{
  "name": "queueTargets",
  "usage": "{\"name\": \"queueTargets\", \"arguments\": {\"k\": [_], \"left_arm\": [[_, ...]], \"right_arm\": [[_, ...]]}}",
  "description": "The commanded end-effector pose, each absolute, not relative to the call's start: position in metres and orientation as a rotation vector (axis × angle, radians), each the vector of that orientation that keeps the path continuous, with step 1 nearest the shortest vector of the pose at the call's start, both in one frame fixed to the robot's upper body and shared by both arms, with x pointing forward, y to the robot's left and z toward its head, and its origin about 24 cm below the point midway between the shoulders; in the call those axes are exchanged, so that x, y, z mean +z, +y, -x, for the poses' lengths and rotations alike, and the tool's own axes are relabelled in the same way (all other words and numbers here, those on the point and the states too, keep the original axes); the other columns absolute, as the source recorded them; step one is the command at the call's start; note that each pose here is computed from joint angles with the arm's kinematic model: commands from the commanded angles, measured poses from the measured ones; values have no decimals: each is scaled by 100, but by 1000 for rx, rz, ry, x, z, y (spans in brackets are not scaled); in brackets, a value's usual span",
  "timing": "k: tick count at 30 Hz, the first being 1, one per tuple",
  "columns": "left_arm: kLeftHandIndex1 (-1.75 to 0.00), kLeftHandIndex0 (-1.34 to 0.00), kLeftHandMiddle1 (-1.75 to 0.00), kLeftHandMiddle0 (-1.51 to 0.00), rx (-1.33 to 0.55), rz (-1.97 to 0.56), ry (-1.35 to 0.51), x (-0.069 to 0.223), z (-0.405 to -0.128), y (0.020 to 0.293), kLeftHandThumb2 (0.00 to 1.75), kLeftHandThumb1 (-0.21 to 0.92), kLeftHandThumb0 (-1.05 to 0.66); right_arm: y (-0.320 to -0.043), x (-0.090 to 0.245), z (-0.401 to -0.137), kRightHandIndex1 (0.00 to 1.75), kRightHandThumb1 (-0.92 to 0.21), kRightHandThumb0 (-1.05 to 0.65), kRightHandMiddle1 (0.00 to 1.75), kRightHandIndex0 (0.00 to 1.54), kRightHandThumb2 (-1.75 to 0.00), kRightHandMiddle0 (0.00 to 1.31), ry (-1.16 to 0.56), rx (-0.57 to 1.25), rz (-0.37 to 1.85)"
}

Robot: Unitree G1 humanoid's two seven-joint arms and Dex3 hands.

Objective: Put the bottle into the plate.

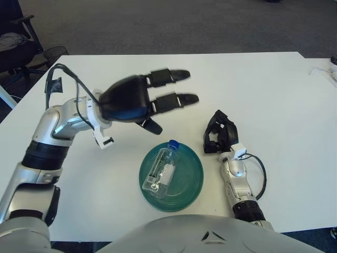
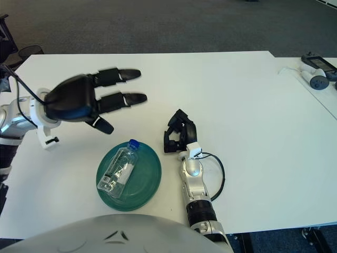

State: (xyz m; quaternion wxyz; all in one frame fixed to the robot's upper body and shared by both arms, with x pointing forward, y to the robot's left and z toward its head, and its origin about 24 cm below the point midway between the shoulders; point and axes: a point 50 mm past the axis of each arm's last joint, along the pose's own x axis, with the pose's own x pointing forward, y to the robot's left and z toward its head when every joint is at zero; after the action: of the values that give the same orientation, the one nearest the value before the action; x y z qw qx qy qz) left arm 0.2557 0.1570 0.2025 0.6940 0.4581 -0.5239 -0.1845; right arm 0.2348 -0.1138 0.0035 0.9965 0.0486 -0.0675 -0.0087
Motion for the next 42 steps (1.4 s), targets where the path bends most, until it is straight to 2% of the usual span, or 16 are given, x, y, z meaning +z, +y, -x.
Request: {"name": "queueTargets", "arguments": {"k": [1,4,6,8,14,18,23,26,30,38,42], "left_arm": [[-164,-36,-156,-49,32,-512,-971,195,-269,201,93,59,-49],[-171,-44,-169,-59,95,-434,-947,196,-270,201,105,51,-45],[-173,-48,-172,-66,274,-306,-821,193,-281,235,111,47,-44],[-174,-53,-173,-82,356,-231,-760,190,-284,248,120,40,-45],[-175,-63,-174,-106,506,22,-646,173,-285,244,135,29,-48],[-175,-66,-175,-114,615,95,-525,142,-279,241,139,25,-49],[-175,-67,-175,-118,652,99,-452,123,-275,240,141,24,-50],[-175,-67,-175,-120,644,75,-379,97,-267,236,142,23,-50],[-175,-68,-175,-122,632,67,-334,79,-261,230,142,23,-50],[-175,-68,-175,-124,518,56,-184,26,-246,210,143,23,-50],[-175,-68,-175,-124,471,44,-146,15,-240,203,143,22,-50]], "right_arm": [[-111,-62,-180,162,9,0,175,95,-173,69,235,-96,-213],[-111,-62,-180,162,8,0,175,95,-172,68,237,-97,-216],[-112,-62,-180,162,8,0,175,95,-172,68,239,-99,-212],[-112,-62,-180,162,8,0,175,95,-172,68,241,-99,-211],[-113,-61,-179,163,7,0,175,94,-172,68,231,-93,-232],[-115,-61,-178,163,7,0,175,93,-171,67,230,-92,-236],[-118,-61,-177,163,6,0,175,93,-171,67,234,-88,-227],[-118,-62,-176,164,6,0,175,93,-171,66,245,-94,-218],[-118,-62,-176,164,6,0,175,92,-170,66,244,-95,-218],[-119,-61,-174,163,6,0,175,93,-170,67,240,-96,-209],[-119,-61,-173,163,6,0,175,93,-171,67,243,-101,-206]]}}
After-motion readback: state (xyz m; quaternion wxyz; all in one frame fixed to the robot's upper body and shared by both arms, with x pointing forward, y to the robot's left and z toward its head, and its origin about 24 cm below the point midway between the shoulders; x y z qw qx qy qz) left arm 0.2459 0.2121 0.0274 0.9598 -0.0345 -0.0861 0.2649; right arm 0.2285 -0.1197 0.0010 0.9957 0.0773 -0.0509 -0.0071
